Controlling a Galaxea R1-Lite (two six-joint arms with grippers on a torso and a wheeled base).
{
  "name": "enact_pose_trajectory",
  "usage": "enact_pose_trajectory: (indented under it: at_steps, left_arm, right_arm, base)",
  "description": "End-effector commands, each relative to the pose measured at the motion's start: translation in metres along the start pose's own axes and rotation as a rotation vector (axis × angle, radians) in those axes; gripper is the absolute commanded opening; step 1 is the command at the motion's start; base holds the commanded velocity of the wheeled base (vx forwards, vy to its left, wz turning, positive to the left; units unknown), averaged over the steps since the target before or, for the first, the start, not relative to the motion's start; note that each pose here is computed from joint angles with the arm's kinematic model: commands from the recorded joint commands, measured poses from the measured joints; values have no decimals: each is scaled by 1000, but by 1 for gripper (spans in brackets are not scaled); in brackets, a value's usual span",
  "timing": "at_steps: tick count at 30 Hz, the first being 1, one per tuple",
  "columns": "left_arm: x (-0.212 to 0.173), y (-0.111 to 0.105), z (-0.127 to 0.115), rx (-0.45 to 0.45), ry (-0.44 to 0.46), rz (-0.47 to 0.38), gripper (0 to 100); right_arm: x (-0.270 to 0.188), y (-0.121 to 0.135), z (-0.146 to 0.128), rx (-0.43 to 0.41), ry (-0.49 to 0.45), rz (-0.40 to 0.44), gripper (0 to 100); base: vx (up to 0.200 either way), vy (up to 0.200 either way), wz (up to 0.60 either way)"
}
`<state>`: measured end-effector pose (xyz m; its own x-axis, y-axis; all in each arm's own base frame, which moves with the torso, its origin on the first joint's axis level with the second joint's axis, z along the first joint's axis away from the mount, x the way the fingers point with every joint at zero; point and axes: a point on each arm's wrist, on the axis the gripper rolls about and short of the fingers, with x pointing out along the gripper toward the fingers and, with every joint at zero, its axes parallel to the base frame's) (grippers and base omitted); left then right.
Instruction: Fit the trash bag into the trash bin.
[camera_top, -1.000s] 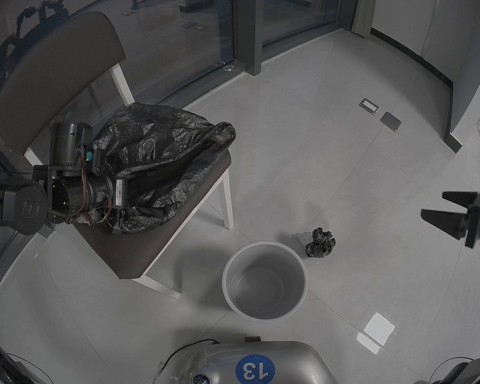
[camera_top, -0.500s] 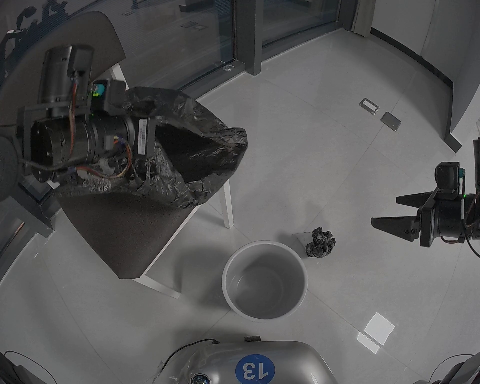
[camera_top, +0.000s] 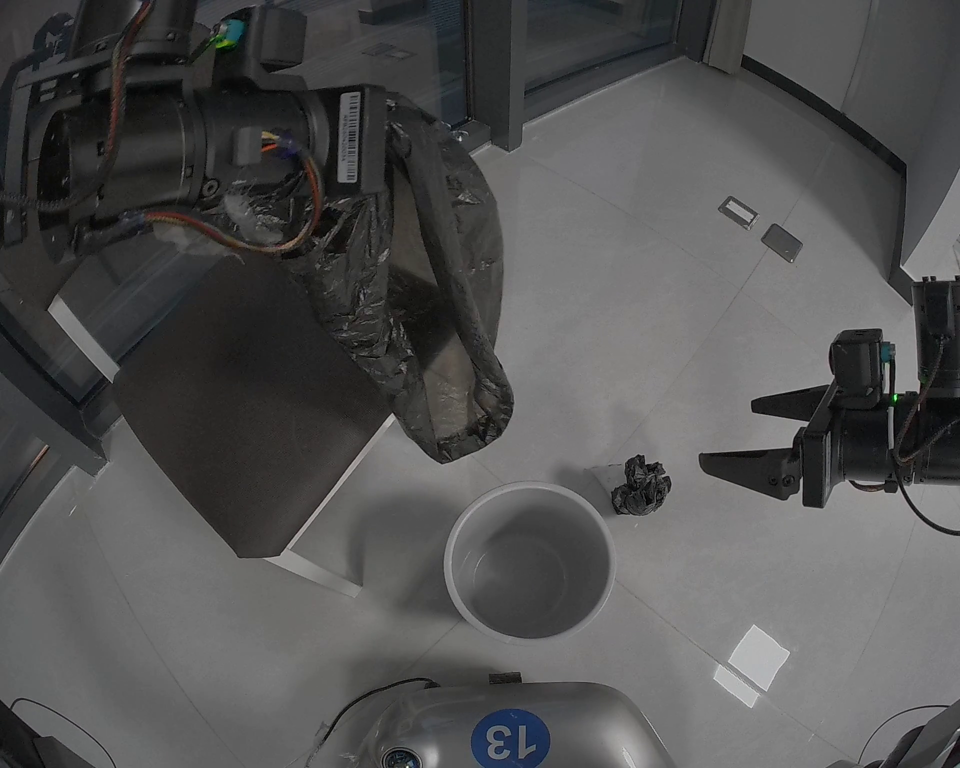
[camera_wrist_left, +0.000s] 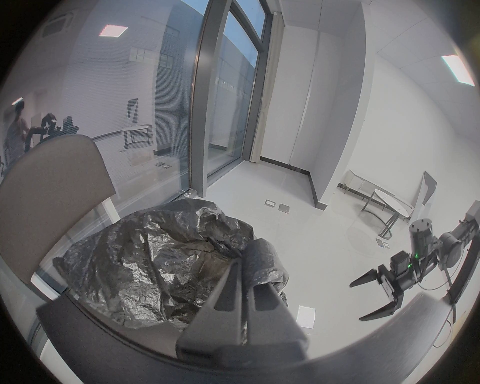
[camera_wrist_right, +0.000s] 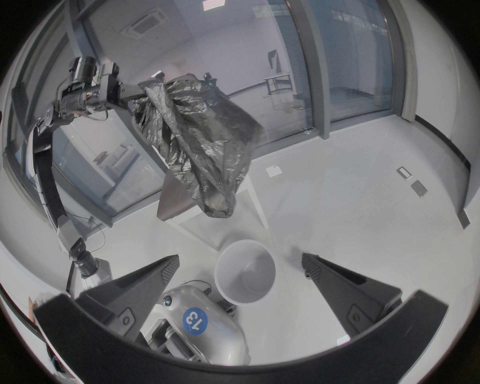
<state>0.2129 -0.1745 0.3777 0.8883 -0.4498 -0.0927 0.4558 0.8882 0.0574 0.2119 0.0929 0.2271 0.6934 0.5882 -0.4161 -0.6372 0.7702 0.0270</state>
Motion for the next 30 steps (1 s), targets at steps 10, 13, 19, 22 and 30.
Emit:
enact_pose_trajectory:
  at_steps: [10, 13, 19, 22, 30]
  left_arm:
    - [5, -12, 8, -24, -26, -31, 0]
    - [5, -15, 10, -25, -34, -42, 0]
    - [-3, -22, 23, -36, -79, -73, 0]
    - [-6, -23, 27, -39, -91, -82, 0]
    - [-18, -33, 36, -83, -84, -133, 0]
  right_arm:
    - [37, 25, -7, -96, 83, 125, 100]
    - [46, 26, -8, -113, 101, 133, 100]
    - [65, 20, -9, -113, 129, 129, 100]
    - [73, 18, -9, -111, 132, 128, 100]
    - [108, -2, 16, -110, 60, 77, 100]
  base:
    - [0, 0, 0]
    - [0, 0, 0]
    - [0, 0, 0]
    - [0, 0, 0]
    - [0, 0, 0]
